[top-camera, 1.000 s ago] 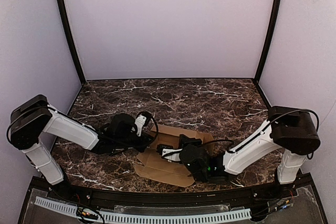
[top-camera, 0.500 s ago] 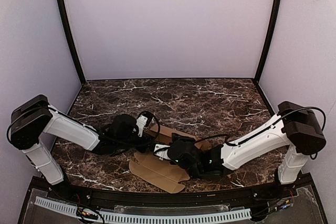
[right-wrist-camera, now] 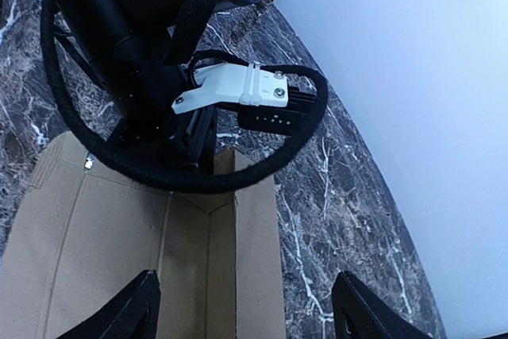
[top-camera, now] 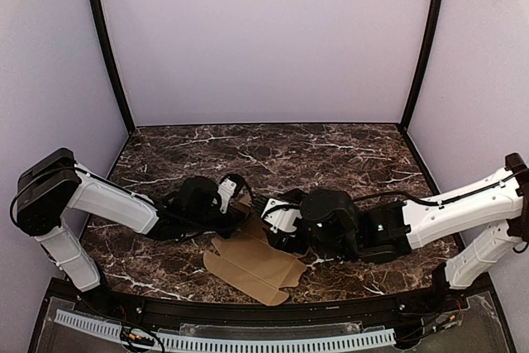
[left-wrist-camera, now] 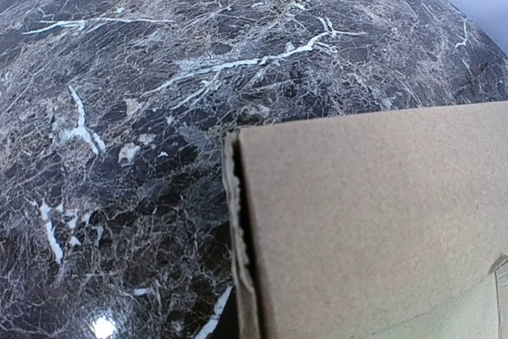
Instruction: Fold the paper box
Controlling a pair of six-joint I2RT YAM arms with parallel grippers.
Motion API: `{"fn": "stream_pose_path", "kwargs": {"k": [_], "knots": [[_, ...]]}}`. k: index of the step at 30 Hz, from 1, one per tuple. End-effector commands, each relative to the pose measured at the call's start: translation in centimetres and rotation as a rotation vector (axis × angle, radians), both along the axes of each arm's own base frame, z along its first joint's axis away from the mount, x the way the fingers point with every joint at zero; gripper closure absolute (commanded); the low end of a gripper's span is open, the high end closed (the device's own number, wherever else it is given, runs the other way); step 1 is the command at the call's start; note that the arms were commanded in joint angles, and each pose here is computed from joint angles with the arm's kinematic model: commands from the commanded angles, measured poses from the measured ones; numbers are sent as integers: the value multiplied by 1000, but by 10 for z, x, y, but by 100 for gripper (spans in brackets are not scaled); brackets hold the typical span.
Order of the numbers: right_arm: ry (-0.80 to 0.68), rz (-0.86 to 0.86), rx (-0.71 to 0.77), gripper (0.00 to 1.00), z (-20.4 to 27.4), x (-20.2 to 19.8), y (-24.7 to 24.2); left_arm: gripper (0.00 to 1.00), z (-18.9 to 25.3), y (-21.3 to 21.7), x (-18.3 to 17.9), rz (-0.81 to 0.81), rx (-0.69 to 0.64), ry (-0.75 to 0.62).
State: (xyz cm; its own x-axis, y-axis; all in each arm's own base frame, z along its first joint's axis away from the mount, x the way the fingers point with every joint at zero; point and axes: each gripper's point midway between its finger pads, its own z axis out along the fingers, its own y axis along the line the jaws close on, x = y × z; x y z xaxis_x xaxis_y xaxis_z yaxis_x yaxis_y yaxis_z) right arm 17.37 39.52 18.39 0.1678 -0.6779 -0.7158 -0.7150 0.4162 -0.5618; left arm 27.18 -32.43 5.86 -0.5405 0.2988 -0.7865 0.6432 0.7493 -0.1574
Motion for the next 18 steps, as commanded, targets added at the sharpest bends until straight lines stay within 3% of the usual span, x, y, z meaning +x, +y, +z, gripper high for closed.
{"fn": "stream_pose_path", "kwargs": {"k": [1, 7, 10, 16, 17, 18], "knots": [[126, 30, 46, 25, -4, -9, -17, 100, 10, -7, 3, -33, 15, -32], [240, 23, 171, 26, 11, 1, -34, 100, 12, -20, -3, -132, 8, -50], [287, 8, 219, 34, 17, 10, -38, 100, 11, -27, -7, -196, 15, -66], [434, -8, 311, 93, 16, 33, -40, 100, 9, -41, -8, -316, 36, -147], [457, -19, 321, 100, 14, 38, -41, 100, 12, -44, -7, -325, 28, -163], [474, -25, 328, 100, 12, 41, -41, 100, 11, -46, -8, -346, 33, -175]]}}
